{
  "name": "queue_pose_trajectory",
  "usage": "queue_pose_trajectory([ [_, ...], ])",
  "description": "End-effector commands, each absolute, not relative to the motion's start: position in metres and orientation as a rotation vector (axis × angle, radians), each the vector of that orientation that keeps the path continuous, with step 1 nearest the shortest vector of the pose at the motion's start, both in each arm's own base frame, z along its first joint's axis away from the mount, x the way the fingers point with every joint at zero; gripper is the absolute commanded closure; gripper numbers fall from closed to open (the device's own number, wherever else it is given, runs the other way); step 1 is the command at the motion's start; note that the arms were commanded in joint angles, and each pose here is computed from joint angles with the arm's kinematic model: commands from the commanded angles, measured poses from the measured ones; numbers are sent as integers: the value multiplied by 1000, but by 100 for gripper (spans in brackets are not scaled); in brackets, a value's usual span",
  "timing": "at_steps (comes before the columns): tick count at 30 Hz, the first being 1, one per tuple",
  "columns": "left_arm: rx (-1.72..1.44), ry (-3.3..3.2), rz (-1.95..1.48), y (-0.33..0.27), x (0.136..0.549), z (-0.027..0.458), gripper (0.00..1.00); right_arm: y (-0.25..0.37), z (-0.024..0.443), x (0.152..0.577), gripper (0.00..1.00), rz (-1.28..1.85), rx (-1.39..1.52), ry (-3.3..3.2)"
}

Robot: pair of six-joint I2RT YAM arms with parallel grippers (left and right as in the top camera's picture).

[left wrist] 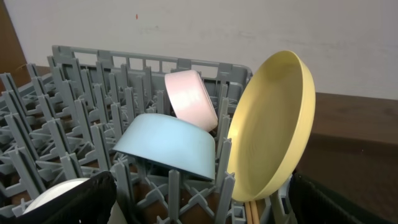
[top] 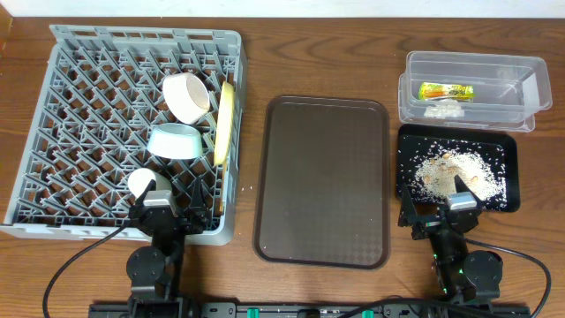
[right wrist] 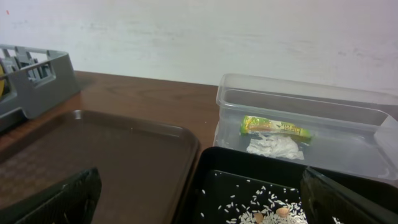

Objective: Sort waste into correct bins and load items into the dishwasher

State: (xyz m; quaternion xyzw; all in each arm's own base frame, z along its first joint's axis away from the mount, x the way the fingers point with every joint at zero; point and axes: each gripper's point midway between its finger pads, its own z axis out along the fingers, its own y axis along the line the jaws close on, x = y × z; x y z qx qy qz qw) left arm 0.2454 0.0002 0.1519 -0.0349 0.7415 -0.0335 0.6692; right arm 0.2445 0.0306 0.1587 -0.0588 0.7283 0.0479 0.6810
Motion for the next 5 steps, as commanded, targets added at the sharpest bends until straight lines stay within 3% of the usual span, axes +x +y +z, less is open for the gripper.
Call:
queue_pose_trajectory([
  [1,-76,1720,-81,-1,244,138,10,30,158,244,1,98,-145,1632],
  [5,-77,1720,-81,-1,244,138,10,30,158,244,1,98,-145,1633],
])
